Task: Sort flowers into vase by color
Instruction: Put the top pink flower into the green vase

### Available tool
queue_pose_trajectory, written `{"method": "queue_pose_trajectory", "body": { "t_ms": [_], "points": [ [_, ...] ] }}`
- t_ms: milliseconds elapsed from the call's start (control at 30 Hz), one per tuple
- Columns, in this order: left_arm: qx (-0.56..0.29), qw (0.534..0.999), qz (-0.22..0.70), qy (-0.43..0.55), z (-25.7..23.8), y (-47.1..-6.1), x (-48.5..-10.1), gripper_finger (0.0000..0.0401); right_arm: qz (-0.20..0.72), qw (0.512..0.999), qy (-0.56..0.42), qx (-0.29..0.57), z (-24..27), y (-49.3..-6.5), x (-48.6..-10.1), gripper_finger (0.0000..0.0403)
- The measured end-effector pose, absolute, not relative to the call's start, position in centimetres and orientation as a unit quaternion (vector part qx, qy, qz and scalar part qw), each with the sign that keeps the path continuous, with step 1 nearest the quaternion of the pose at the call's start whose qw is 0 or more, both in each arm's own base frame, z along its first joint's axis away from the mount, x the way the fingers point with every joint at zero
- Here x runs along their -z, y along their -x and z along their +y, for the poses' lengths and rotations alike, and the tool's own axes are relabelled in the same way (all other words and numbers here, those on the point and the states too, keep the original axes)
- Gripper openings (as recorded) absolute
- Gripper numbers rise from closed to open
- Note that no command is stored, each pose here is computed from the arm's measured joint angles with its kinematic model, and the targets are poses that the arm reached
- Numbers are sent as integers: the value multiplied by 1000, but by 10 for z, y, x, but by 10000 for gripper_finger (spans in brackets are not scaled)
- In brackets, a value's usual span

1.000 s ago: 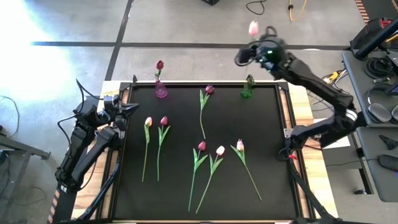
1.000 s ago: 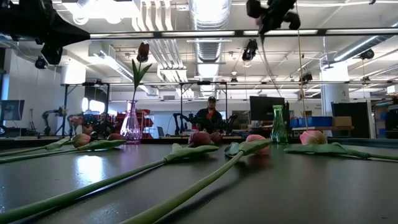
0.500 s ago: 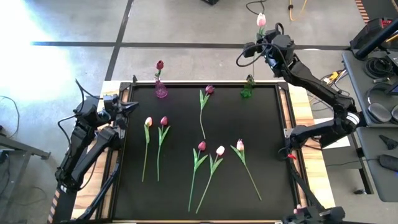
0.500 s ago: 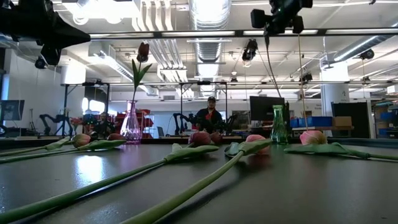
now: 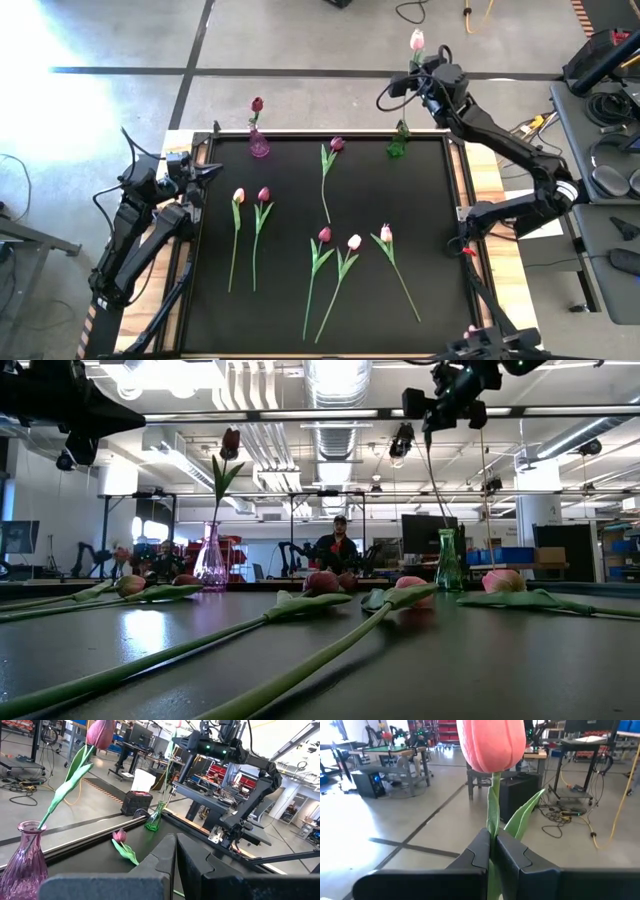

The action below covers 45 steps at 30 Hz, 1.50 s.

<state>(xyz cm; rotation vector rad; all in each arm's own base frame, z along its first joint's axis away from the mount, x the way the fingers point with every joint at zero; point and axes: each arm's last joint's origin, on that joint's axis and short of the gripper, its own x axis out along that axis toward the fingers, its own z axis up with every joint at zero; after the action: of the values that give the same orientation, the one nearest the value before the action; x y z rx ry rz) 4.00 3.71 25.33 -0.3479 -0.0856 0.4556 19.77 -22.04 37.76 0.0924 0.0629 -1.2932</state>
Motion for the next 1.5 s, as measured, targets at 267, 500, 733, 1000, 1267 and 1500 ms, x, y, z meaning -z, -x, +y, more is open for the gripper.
{"method": "queue_pose_trajectory", "body": {
  "t_ms": [267,500,733,1000,1267,1500],
  "points": [
    [-225,958,-42,171,37,-40,-253,1,29,797,-38,602,-222,-199,-348,12],
    [-233,958,-42,164,38,-40,-253,1,63,795,-43,602,-220,-197,-327,12],
    [-237,957,-42,163,38,-40,-253,1,86,794,-41,601,-219,-196,-324,13],
    [-239,959,-40,151,38,-40,-253,1,179,779,-66,598,-215,-192,-310,13],
    [-251,955,-42,150,38,-39,-253,1,202,775,-79,593,-212,-190,-307,46],
    [-251,955,-42,150,38,-39,-253,1,187,782,-94,587,-210,-188,-310,132]
  ]
}}
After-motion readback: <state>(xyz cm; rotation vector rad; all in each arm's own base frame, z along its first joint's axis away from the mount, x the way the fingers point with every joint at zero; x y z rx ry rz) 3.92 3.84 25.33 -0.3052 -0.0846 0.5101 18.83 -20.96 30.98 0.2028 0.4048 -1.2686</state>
